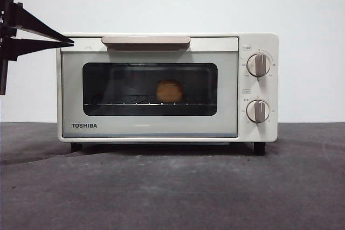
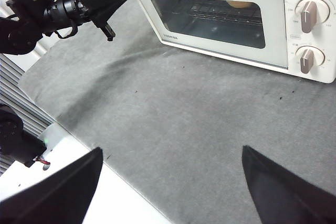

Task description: The left arm flap open the oven, the right arm pick bread and place it into oven, the left arm flap close the oven

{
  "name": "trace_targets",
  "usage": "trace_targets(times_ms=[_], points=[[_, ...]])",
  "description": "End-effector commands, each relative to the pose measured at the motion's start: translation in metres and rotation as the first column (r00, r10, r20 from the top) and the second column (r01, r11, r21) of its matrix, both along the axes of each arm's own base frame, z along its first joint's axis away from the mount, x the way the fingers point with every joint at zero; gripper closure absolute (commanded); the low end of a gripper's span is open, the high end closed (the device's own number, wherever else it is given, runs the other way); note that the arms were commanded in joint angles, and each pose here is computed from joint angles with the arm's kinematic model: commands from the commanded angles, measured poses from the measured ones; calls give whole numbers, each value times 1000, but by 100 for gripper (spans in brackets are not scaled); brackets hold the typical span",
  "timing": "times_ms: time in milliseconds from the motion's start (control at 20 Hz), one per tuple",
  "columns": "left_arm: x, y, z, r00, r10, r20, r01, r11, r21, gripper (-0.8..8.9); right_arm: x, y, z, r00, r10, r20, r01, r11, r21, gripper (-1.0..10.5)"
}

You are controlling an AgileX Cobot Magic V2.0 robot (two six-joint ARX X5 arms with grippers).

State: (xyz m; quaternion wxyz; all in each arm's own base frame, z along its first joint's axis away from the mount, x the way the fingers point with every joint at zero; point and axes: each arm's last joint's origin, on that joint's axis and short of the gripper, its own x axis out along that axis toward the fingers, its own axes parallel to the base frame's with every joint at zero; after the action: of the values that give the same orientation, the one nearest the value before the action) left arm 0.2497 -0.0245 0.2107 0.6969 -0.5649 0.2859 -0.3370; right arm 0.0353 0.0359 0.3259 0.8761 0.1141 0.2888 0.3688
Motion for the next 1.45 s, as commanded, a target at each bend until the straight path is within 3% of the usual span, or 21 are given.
trace_targets(times_ms=[50, 400, 900, 1450], points=[[1, 0, 7, 1000, -22, 19, 23, 999, -23, 798, 0, 0, 3, 1000, 3, 6, -3, 1000, 16, 523], [-15, -1, 32, 985, -107, 133, 109, 994, -6, 798, 0, 0, 3, 1000, 3, 12, -3, 1000, 17, 523], [-68, -2, 83, 932, -177, 317, 175, 984, 36, 798, 0, 0, 3, 1000, 7, 20, -8, 1000, 14, 523], [-136, -2, 107, 863, -192, 467, 143, 980, 138, 798, 1, 2, 9, 996, 21, 84, -24, 999, 35, 523]])
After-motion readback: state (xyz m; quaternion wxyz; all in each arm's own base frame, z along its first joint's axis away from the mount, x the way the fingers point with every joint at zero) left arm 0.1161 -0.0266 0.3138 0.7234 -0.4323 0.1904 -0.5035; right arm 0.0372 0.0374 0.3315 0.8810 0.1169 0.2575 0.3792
